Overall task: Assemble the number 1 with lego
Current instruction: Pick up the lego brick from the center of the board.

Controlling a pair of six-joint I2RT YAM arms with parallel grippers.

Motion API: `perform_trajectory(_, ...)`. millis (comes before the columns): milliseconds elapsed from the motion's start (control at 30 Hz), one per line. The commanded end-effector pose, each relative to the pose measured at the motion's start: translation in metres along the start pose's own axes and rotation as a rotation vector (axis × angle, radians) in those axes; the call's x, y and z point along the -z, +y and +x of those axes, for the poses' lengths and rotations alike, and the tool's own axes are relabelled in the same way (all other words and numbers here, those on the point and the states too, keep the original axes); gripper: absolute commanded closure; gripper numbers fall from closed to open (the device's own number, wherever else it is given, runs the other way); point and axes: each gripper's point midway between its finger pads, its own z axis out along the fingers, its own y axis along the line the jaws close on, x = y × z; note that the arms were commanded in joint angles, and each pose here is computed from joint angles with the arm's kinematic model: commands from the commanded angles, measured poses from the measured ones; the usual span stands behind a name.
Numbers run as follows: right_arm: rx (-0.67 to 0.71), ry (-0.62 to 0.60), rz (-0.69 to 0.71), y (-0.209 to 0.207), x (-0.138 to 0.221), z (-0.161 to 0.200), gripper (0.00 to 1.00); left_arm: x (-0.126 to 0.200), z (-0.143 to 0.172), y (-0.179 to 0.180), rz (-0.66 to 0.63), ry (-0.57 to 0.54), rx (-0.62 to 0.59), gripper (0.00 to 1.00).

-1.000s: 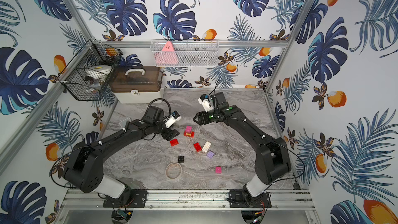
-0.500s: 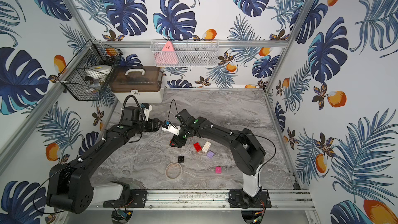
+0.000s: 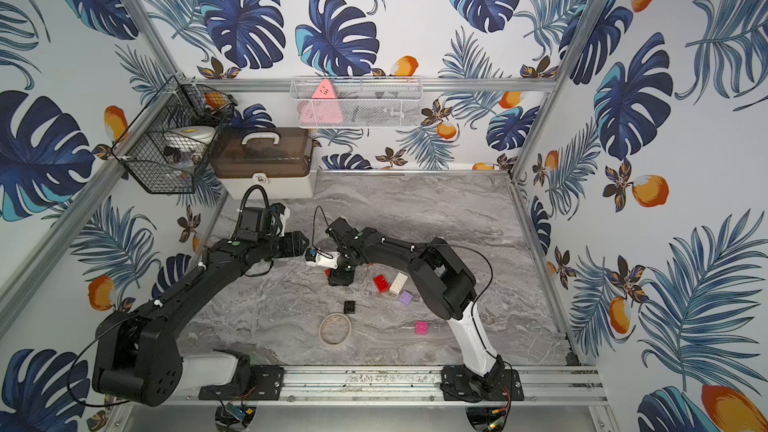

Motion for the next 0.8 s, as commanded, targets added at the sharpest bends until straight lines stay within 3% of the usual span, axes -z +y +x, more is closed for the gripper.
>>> perform_trajectory(0,0.014,0.063,0.019,-0.003,-0.007,0.015,0.44,0.000,-0.001,0.002,-0.011,0.004,0.007,0.31)
perform_trajectory(433,0.025,-0.111,0.078,-0.011,0.027,-0.024,0.39,-0.005,-0.003,0.004,-0.019,0.015,-0.002,0.32)
perform_trajectory(767,0.035,-0.074,0.046,-0.025,-0.002,-0.012,0.29,-0.004,-0.003,0.005,-0.026,0.015,-0.005,0.32)
